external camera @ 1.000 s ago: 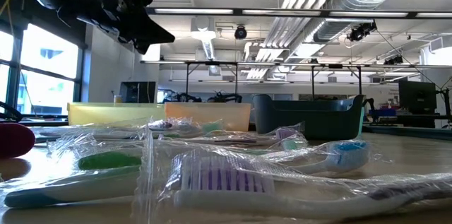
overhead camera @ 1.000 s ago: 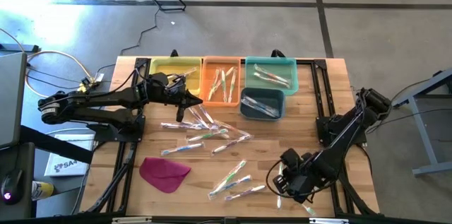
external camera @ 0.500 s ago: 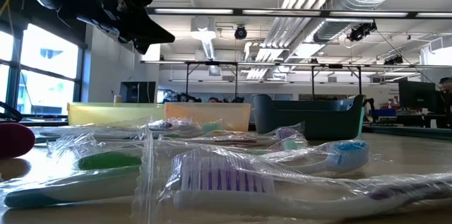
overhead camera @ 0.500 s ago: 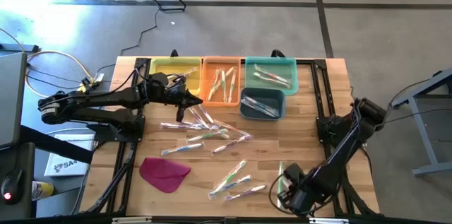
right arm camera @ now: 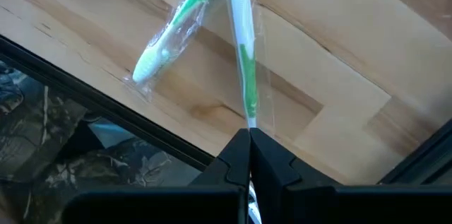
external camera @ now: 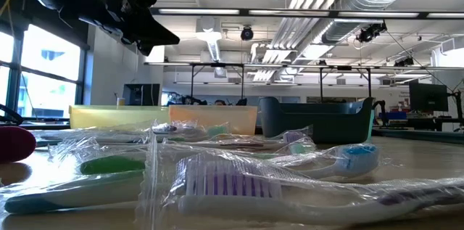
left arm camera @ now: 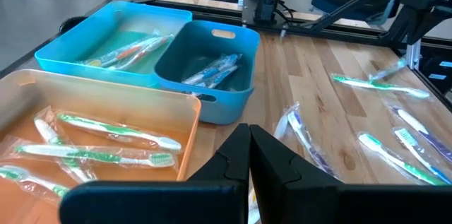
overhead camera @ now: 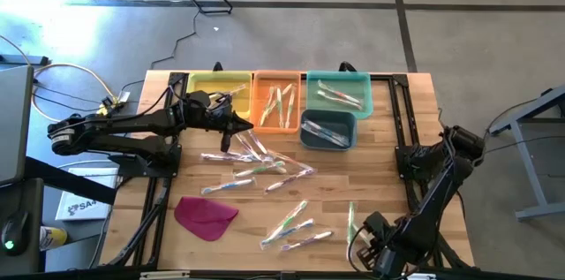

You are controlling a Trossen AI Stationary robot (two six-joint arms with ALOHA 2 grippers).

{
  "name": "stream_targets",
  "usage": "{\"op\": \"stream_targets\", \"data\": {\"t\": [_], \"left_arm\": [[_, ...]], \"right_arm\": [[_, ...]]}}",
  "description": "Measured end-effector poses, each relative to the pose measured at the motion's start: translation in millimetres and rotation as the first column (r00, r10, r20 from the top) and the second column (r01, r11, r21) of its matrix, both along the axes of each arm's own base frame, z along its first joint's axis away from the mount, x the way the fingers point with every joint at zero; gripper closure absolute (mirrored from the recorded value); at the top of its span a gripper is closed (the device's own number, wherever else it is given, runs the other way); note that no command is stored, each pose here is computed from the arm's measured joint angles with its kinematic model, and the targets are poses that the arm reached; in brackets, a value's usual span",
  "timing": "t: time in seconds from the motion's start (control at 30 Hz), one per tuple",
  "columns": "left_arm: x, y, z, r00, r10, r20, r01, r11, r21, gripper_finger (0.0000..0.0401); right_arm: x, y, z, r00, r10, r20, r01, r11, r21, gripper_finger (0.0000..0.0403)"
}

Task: Pick & Place Toothbrushes
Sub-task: Put the green toothbrush into the orange bin

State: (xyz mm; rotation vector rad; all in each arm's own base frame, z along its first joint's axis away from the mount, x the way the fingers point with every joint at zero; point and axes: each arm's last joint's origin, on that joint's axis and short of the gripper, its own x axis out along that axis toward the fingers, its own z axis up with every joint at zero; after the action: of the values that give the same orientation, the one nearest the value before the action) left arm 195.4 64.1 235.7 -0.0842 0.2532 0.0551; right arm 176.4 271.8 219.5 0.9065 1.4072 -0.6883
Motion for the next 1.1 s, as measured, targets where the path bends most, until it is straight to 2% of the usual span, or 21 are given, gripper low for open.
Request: {"op": "stream_targets", "data": {"t": [0.47, 0.73, 1.1], "left_arm": [[-0.1, 0.1, -0.2, 1.0, 0.004, -0.002, -0.004, 1.0, -0.011, 0.0398], [0.2, 0.2, 1.0, 1.0, 0.007, 0.011, -0.006, 1.0, -0.013, 0.0398], [0.1, 0.2, 0.9, 1.0, -0.001, 0.007, 0.001, 1.0, 0.019, 0.0398]], "right_arm": [[2.4, -2.2, -0.1, 1.0, -0.001, 0.002, 0.001, 1.0, -0.008, 0.0401], [7.6, -6.0, 0.6, 0.983, -0.016, 0.181, 0.039, 0.991, -0.126, 0.0401], [12.3, -8.7, 0.0, 0.999, -0.041, 0.026, 0.042, 0.999, -0.021, 0.0401]]}}
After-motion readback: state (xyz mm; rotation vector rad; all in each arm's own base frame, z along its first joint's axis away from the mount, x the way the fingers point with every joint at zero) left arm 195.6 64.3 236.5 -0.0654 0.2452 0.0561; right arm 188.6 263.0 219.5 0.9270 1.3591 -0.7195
